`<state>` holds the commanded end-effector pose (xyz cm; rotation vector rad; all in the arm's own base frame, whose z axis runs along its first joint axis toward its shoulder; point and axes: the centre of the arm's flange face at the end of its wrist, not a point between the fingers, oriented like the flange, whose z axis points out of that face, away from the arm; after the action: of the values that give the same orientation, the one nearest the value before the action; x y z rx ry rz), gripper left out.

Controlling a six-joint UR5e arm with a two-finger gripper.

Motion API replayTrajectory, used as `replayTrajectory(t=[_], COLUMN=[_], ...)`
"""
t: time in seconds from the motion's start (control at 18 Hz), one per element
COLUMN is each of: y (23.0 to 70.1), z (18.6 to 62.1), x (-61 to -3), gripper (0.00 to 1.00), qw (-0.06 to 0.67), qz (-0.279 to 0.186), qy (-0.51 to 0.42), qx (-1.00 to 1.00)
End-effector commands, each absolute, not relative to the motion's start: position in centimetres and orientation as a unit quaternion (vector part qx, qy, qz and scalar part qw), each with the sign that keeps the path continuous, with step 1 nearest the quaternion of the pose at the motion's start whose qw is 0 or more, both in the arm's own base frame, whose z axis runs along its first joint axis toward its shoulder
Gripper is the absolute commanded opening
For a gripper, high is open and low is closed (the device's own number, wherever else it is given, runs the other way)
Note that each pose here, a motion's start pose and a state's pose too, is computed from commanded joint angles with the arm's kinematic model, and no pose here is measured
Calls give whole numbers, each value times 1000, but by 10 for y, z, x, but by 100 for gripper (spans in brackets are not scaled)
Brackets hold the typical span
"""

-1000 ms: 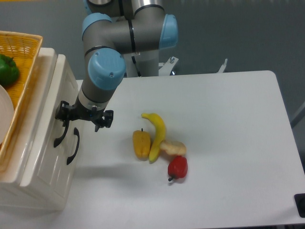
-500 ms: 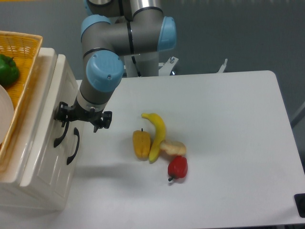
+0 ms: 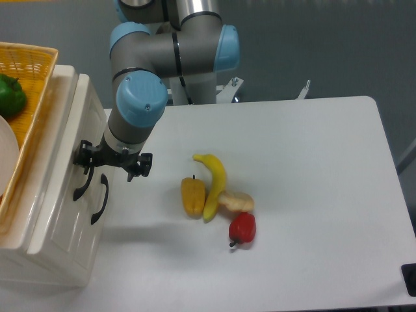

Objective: Slide open the top white drawer

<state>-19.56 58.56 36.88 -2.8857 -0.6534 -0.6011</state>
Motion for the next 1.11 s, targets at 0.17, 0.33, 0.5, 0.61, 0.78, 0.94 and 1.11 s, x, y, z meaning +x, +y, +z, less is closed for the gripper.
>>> replayTrajectory(t=[0.17, 0.33, 0.5, 0.61, 0.78, 0.94, 1.11], y=[586, 585, 585, 585, 585, 585, 585], z=[368, 367, 367, 366, 366, 370, 371], x=[-196, -197, -198, -198, -198, -203, -207], gripper=[100, 100, 100, 100, 100, 100, 100], qw=[60, 58, 56, 56, 57, 61, 60], qz=[-199, -193, -188, -186, -186, -182, -175], qy=[-216, -216, -214, -211, -208, -210, -210], qx=[-954, -955, -957, -958, -958, -959, -960])
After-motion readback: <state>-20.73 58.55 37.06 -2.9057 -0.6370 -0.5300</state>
